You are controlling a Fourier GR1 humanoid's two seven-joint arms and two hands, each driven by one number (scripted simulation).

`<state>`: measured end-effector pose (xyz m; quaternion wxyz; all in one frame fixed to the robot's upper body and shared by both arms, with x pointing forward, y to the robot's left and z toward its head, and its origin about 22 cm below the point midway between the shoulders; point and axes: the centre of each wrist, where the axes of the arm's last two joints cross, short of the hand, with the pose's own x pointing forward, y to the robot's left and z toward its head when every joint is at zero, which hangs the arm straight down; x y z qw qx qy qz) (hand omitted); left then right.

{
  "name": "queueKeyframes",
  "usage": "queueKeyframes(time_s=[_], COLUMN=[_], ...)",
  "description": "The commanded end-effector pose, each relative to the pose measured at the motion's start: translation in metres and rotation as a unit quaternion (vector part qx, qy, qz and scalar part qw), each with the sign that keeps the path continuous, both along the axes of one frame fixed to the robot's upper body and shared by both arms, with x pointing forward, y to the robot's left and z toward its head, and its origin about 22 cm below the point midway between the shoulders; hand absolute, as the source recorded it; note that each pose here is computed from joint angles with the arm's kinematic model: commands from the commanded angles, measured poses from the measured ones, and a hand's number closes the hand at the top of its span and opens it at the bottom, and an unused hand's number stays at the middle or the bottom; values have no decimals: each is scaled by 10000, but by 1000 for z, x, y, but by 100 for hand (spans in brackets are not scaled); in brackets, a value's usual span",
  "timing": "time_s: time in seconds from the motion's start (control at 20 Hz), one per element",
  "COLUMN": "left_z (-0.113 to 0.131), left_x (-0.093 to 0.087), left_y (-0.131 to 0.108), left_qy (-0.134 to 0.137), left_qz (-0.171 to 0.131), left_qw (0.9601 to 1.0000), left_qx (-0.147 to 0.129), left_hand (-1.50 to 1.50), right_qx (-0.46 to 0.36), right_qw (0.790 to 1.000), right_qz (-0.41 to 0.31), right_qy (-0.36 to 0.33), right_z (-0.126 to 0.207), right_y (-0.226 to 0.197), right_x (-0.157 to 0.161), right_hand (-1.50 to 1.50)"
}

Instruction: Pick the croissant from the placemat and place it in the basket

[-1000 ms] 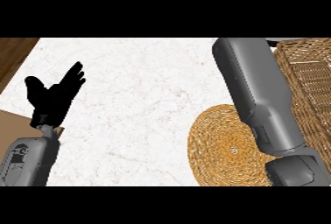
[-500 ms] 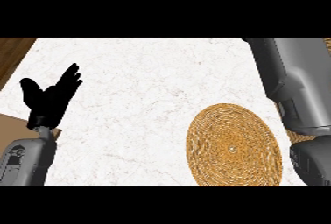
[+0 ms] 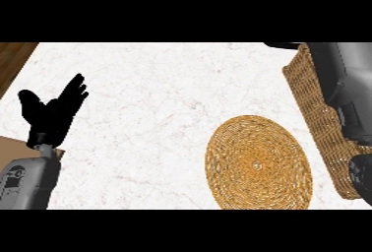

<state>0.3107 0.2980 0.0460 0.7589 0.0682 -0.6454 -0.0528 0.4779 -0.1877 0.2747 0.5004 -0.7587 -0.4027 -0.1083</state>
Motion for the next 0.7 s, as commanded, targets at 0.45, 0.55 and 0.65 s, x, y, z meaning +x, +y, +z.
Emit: queueKeyframes(time_s=[0.45, 0.55, 0.65], left_z=[-14, -5, -15], left_x=[-10, -17, -14], left_y=[2, 9, 15], left_qy=[47, 114, 126], left_qz=[125, 230, 199], left_qw=[9999, 9997, 9997], left_qx=[59, 34, 48], left_hand=[0, 0, 0], right_qx=[796, 675, 781], right_qw=[9937, 9951, 9930], right_qz=[-759, -695, -755], right_qy=[-203, -213, -466], right_z=[-60, -67, -66], right_y=[-46, -40, -76], right_x=[-3, -5, -9], right_hand=[150, 150, 150])
